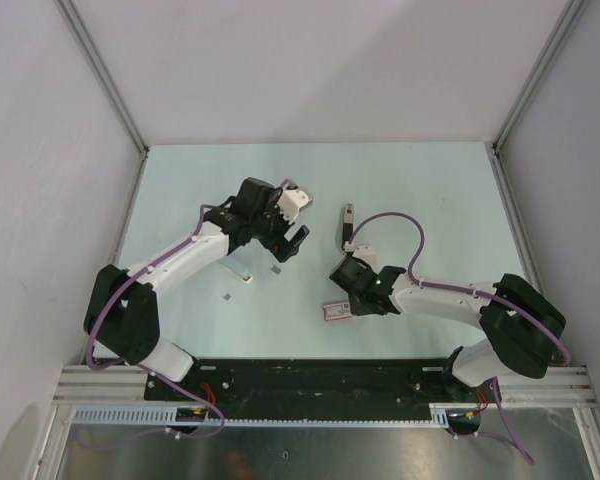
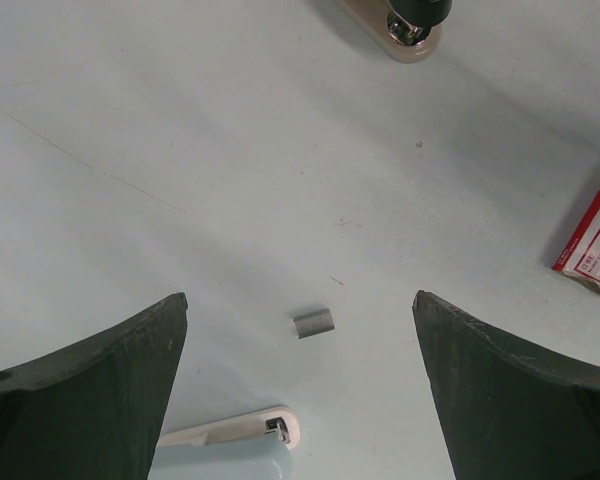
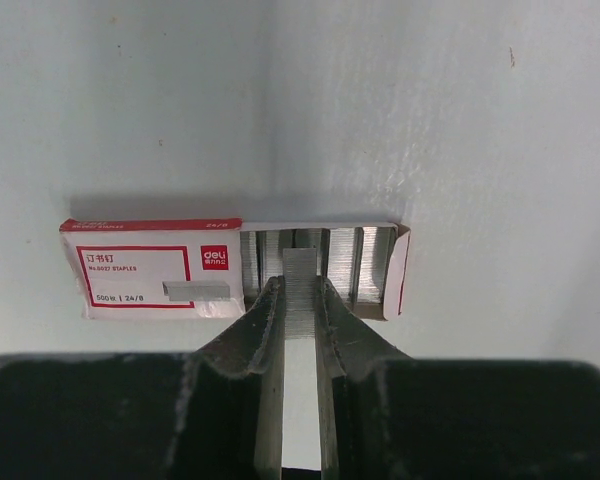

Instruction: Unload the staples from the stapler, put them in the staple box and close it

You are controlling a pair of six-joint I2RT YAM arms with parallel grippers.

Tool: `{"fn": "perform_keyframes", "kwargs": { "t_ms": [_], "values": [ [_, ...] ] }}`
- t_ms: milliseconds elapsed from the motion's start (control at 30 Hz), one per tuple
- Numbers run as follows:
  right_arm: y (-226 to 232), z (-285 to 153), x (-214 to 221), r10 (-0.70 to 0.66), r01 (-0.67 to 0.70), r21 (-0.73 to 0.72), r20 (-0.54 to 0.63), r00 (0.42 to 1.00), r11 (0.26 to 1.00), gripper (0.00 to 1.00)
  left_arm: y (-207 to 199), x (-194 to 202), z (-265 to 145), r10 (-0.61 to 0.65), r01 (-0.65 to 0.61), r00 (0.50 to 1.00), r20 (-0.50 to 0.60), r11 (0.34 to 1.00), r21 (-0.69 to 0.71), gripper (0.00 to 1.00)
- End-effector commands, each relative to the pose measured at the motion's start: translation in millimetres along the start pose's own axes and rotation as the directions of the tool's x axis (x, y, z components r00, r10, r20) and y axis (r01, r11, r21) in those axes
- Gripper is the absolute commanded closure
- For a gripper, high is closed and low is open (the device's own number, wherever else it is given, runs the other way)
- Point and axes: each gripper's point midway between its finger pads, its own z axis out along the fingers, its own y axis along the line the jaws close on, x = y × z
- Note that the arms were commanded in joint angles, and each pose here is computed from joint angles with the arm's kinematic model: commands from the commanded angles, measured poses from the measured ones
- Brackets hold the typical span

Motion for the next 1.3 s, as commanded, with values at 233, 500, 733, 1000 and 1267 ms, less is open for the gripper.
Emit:
{"fn": "perform_keyframes", "kwargs": {
  "t_ms": [233,500,733,1000,1267],
  "values": [
    [9.5,-1.4,-4.5,0.006,-0.005,-0.039,0.021,1.0,0.999,1.0,-3.3,-8.3,-7.8,0.0,0.0,0.999,0.04,1.0,0.018,0.0],
    [8.7,2.1,-2.9,0.001,-0.001,-0.029,0.016,1.0,1.0,1.0,-2.9,-7.2,-8.3,0.003,-0.004,0.999,0.038,1.0,0.015,0.01],
    [5.4,2.9,-2.9,-0.003,0.004,-0.013,0.018,1.0,1.0,1.0,-3.3,-7.5,-9.5,0.005,-0.006,0.999,0.041,1.0,0.015,0.01],
    [8.7,2.2,-3.9,-0.006,0.007,-0.032,0.017,1.0,0.999,0.94,-2.7,-7.6,-10.8,0.009,-0.009,0.999,0.042,1.0,0.01,0.01],
    [14.2,-2.9,-9.3,-0.007,0.01,-0.069,0.033,0.999,0.998,0.8,-3.6,-8.2,-12.5,0.012,-0.012,0.999,0.048,1.0,0.013,0.01]
  ]
}}
